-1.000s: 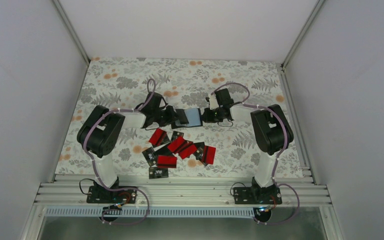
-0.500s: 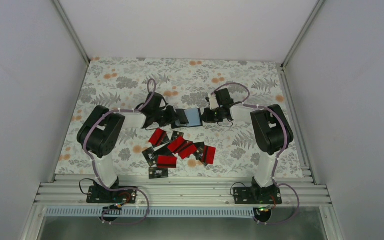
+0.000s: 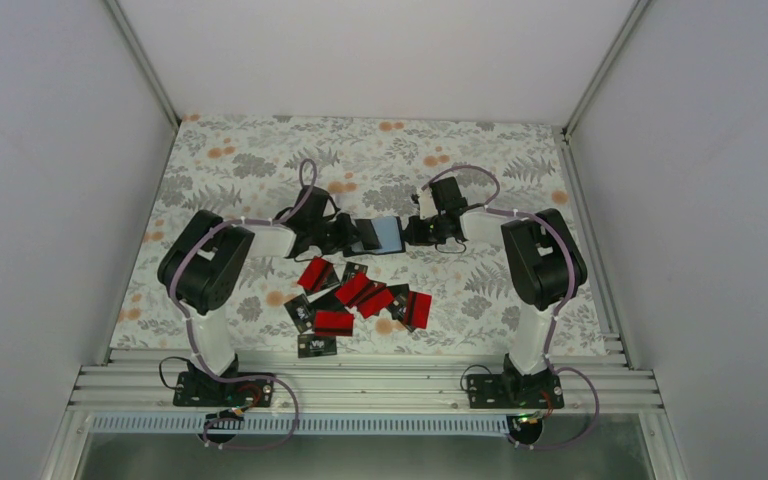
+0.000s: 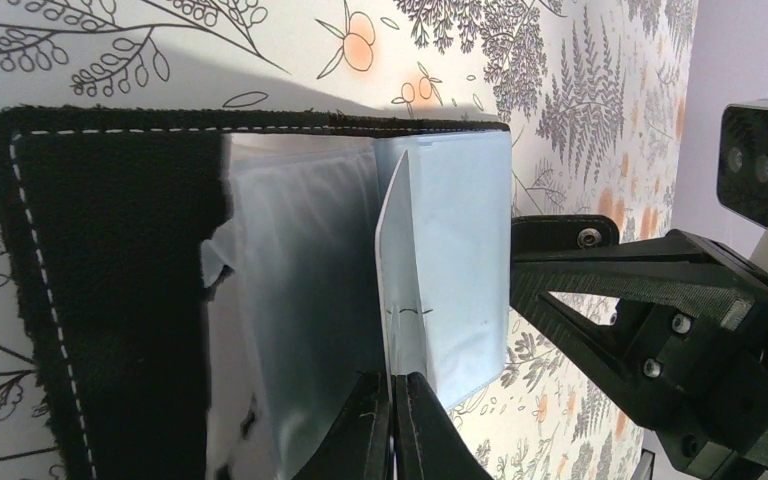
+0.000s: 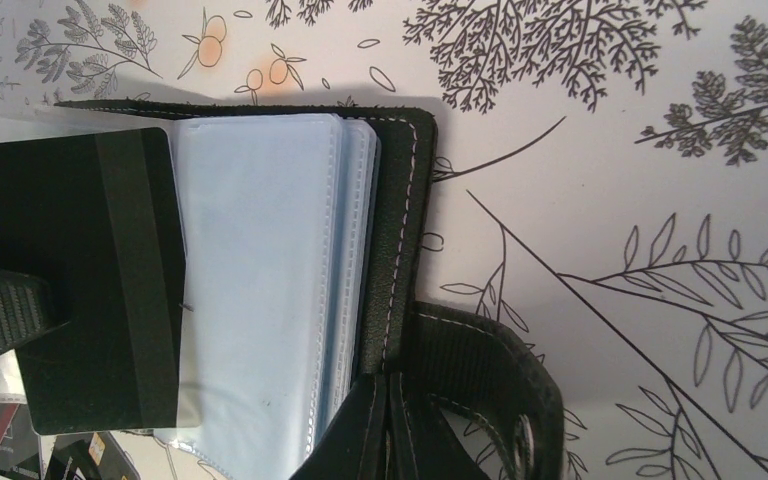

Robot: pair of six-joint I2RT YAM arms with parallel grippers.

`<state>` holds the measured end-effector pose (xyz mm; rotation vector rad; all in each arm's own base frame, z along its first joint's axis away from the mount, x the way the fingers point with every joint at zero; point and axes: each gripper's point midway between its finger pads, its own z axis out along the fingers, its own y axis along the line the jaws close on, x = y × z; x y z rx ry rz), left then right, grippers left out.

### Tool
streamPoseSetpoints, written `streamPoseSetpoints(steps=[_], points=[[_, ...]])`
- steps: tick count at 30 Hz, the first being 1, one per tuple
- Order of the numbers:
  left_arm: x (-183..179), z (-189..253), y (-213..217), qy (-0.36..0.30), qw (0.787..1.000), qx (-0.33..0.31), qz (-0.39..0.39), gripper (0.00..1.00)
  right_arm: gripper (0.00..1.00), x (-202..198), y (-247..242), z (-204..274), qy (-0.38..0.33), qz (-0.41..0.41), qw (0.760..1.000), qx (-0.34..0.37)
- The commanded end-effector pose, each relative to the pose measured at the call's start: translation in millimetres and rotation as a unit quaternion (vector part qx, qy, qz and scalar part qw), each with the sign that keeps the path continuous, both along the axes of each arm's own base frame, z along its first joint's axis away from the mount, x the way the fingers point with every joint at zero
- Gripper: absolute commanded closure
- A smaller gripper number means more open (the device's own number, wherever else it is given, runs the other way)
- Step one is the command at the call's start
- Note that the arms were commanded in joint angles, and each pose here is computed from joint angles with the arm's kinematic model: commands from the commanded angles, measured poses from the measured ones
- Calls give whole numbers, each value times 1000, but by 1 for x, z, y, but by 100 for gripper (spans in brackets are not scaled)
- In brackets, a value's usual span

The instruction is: Put the credit cards into the card holder

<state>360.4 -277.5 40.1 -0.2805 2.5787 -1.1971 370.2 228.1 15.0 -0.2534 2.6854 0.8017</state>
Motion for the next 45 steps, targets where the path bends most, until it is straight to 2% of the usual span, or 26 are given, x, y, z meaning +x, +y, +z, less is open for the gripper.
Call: streamPoseSetpoints(steps=[1, 28, 45], points=[[0, -8, -2, 8, 1000, 8, -1, 98, 96, -40, -17, -38, 83, -2, 995, -48], [-15, -22, -8, 42, 997, 21, -56, 98, 96, -39, -15, -38, 80, 5, 996, -47], [-3, -25, -23, 38, 997, 10, -68, 98, 96, -41, -15, -38, 82, 10, 996, -44]])
